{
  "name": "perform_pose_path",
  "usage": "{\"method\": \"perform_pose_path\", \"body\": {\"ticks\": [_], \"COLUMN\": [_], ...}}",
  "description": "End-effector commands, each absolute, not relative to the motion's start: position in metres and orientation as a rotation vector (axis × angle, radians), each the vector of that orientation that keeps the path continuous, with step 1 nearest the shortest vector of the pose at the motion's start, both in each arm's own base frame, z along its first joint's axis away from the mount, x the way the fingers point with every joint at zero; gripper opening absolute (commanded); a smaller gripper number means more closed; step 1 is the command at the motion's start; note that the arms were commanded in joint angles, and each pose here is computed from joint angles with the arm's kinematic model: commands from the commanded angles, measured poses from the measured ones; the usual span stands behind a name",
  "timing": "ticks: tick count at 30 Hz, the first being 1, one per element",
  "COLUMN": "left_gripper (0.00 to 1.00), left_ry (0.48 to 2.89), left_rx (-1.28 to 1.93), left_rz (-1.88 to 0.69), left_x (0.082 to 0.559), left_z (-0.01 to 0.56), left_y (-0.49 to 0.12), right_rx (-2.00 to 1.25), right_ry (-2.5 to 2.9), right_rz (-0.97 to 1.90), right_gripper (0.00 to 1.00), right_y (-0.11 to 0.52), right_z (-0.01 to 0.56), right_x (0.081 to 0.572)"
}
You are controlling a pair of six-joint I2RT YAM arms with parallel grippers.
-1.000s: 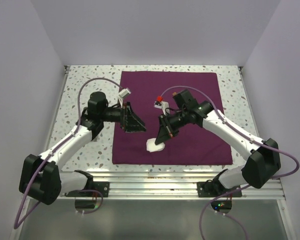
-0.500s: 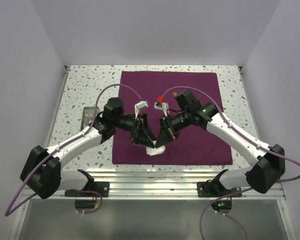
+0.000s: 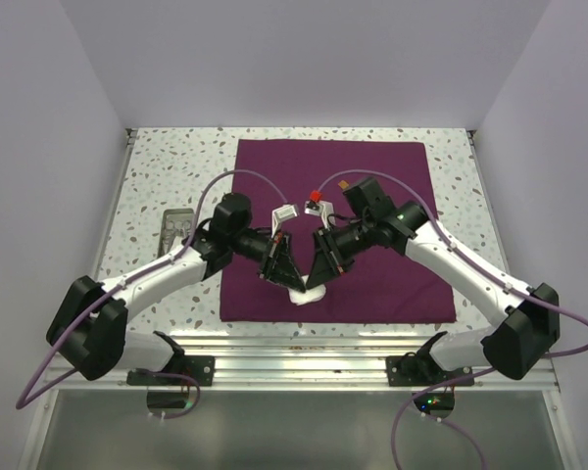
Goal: Prepare the surgical pack
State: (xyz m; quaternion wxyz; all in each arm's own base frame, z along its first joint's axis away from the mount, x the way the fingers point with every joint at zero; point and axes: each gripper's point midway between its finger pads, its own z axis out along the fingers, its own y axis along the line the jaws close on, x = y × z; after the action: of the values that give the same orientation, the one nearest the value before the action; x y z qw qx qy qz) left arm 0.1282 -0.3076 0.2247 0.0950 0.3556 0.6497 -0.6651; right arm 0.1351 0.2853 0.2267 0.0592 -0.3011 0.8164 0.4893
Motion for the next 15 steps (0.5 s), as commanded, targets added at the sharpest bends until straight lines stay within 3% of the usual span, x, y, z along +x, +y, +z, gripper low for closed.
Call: {"method": "perform_pose_path", "body": {"ticks": [1, 7, 9, 13, 15], "left_gripper": [0.0, 0.0, 0.0, 0.0, 0.0], "left_ry": [1.99, 2.163, 2.205, 2.481, 2.529], "left_rx": [1.07, 0.816, 0.718, 0.25, 0.056], "left_rz": [-1.929, -1.71, -1.583, -0.942, -0.79], "left_x": [0.128, 0.167, 0.186, 0.258, 0.272], "left_z": [0.221, 0.183, 0.172, 0.121, 0.108], "left_y": [-0.303, -0.268, -0.251, -0.159, -0.121], "right_rx": [-0.751, -0.318, -0.265, -0.237, -0.25], "right_ry": [2.517, 2.588, 2.596, 2.668, 2.691], "right_rz": [1.187, 0.787, 0.729, 0.659, 0.675], "right_gripper": [0.33, 0.72, 0.73, 0.73, 0.73], "right_y": [0.274, 0.228, 0.218, 0.204, 0.207], "right_z": [0.224, 0.213, 0.21, 0.196, 0.191], "right_x": [0.166, 0.23, 0.239, 0.244, 0.241]}}
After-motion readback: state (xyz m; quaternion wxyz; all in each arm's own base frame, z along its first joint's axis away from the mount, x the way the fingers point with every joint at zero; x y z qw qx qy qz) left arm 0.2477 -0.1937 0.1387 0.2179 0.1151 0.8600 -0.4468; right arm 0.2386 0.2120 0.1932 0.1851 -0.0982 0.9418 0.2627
